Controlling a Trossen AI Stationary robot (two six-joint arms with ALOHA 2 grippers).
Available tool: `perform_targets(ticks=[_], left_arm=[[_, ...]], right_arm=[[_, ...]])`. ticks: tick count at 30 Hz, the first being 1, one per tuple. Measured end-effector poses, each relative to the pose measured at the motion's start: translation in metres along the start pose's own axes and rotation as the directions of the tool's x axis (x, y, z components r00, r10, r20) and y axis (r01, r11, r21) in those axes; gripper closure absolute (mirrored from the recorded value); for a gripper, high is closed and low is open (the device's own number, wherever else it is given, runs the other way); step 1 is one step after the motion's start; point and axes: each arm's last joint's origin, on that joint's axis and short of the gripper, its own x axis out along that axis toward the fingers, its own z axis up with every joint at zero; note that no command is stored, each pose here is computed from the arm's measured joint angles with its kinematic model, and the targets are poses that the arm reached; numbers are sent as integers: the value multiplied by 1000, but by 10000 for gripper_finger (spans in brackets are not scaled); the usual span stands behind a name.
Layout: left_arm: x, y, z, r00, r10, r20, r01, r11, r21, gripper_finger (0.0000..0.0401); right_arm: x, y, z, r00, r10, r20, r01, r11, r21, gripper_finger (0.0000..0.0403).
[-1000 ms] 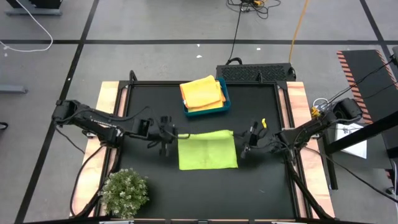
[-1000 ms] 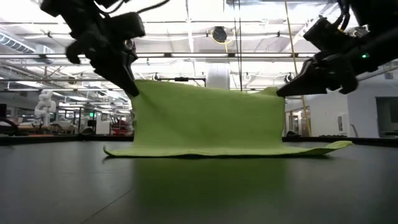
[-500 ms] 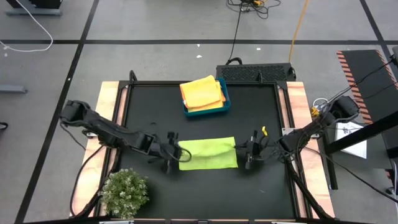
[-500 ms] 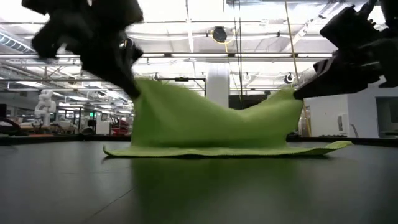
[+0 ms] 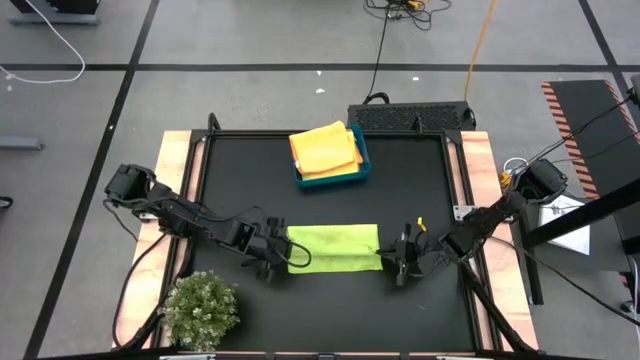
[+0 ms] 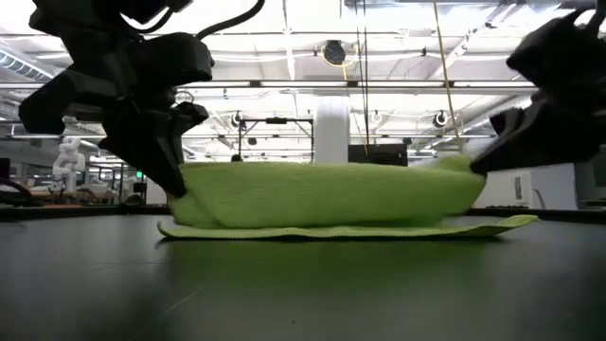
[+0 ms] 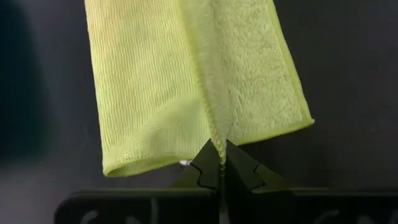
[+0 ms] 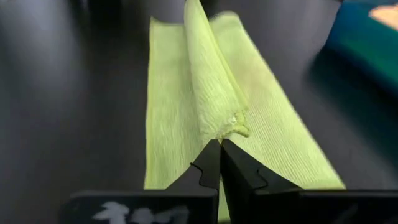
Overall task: Fold microfiber towels
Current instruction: Fold the green microfiber towel
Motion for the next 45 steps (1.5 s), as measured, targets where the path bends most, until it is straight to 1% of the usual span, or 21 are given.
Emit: perform_targets(ticks=[4,6,14,17,20,23,26,31,33,36,38,41,43,45], left_arm=[[-1,0,-1,1000,0,-6,0,1000,1,383],[-2,0,0,1000,-2,-2,2,1000,0,382],[-3,-3,7,990,-120,70,121,993,-6,390],[-4,-5,10,986,-138,98,139,990,-4,380],[-4,-7,10,985,-142,101,143,990,0,365],[-5,-9,10,984,-146,102,147,989,1,346],[-5,-11,10,983,-150,102,151,989,4,327],[-6,-14,10,983,-156,102,157,988,-5,308],[-6,-14,10,983,-152,103,154,988,-11,304],[-6,-13,9,986,-136,102,138,990,-13,303],[-5,-12,9,986,-132,101,135,991,-18,303],[-12,-8,16,981,-146,130,157,984,-81,303],[-20,-5,27,971,-149,189,172,979,-108,303],[-24,-2,32,969,-134,206,159,981,-111,304]], right_arm=[[3,2,-7,1000,0,-31,0,1000,14,403],[4,3,-9,999,19,-47,-18,1000,20,403],[7,4,-15,997,24,-75,-24,1000,10,403],[7,3,-14,998,-19,-60,19,1000,-1,403],[7,3,-14,998,-21,-60,21,1000,-8,400],[7,3,-15,998,-14,-66,13,1000,-11,382],[7,4,-15,996,35,-86,-36,999,-3,352],[6,7,-17,979,151,-139,-144,988,59,301],[6,8,-18,973,169,-155,-157,984,88,290],[6,8,-19,970,180,-162,-165,981,103,282],[6,8,-17,969,190,-156,-175,979,107,280],[3,8,-10,975,196,-108,-180,974,139,280],[-1,6,0,988,149,-30,-142,975,170,280],[-4,4,11,994,90,63,-101,977,186,280]])
